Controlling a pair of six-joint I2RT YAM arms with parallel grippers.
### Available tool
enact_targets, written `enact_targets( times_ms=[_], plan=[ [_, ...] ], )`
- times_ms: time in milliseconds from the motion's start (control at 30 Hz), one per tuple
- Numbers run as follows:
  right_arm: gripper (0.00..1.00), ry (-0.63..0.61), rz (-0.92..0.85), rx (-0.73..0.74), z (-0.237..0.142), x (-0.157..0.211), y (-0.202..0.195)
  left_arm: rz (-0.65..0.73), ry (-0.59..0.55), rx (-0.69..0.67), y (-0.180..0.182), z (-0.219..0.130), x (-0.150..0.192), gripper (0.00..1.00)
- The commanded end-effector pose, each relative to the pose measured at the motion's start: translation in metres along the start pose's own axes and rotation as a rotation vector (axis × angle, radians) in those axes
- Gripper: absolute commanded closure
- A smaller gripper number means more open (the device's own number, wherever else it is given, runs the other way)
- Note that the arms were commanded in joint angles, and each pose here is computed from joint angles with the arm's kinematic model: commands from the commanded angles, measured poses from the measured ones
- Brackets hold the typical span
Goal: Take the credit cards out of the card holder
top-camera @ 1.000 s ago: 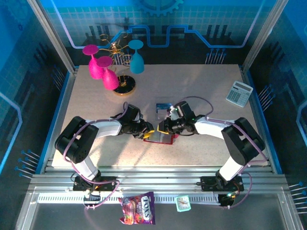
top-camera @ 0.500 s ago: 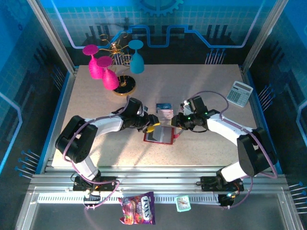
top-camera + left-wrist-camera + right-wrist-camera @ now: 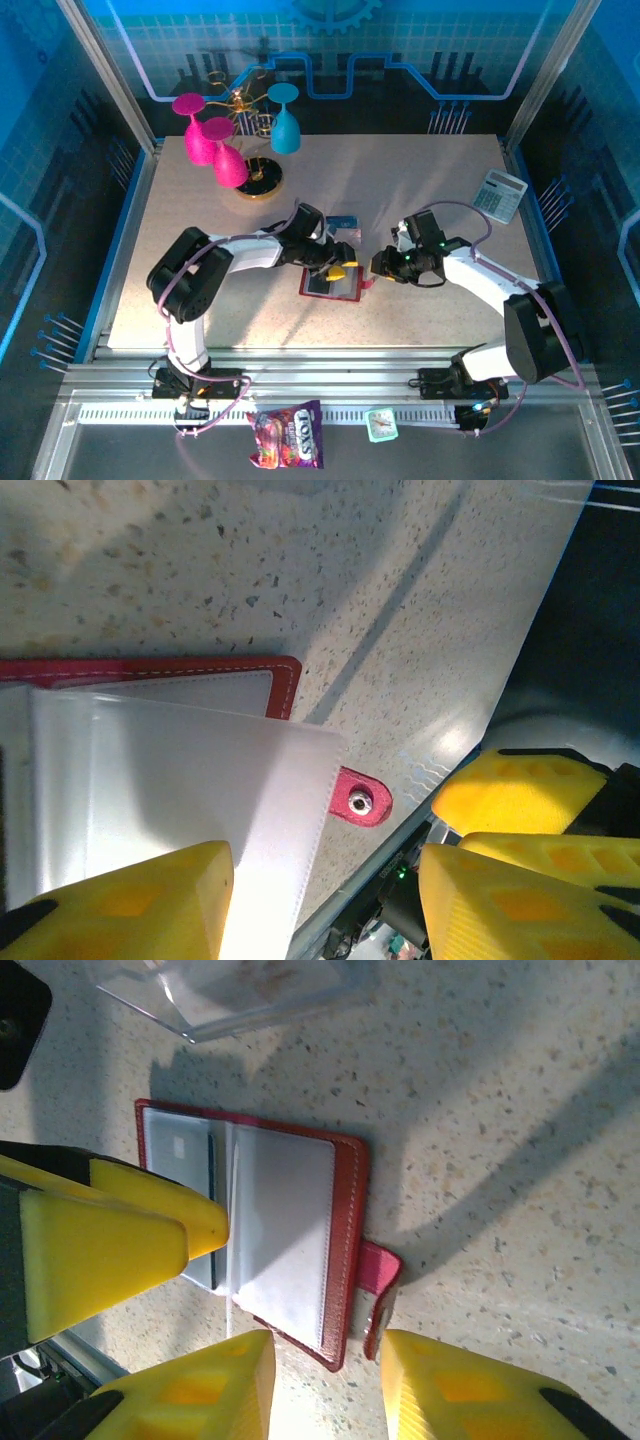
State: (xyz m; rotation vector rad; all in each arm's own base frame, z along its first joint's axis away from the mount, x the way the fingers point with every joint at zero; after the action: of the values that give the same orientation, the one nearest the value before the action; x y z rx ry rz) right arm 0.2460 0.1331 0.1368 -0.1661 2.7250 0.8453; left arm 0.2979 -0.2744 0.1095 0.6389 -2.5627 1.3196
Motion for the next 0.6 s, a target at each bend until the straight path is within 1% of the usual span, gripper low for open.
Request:
enact_targets(
  times_ms=[0, 400, 467, 567],
  plan=[
    [0.64, 0.023, 0.026, 0.008, 0.001, 0.008, -0.007, -0.004, 0.055, 0.003, -0.003, 0.009, 0.002, 0.46],
    [0.64, 0.045, 0.047, -0.026, 0.022, 0.007, -0.012, 0.012, 0.038, 0.007, -0.004, 0.001, 0.005, 0.42],
    [0.66, 0.058, 0.052, -0.033, 0.028, 0.005, -0.013, 0.01, 0.018, 0.014, -0.003, -0.005, 0.006, 0.42],
    [0.72, 0.059, 0.045, -0.05, 0.033, 0.001, -0.012, 0.004, -0.017, 0.033, 0.0, -0.018, 0.004, 0.42]
  ],
)
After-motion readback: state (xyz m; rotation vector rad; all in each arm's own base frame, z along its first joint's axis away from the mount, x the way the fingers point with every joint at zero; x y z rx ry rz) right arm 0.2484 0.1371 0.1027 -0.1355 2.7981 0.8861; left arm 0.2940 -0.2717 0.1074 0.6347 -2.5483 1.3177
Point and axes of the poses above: each hand's point on the last joint's axis, 136 mm out from that joint toward the fingers, its own z axis out along the fingers, its own y axis along the line the jaws close on, x = y × z, the point moved 8 cm from there along -z, back along the fingers, and after that the axes turned 15 degrees about -z, right-handed, at the moved point
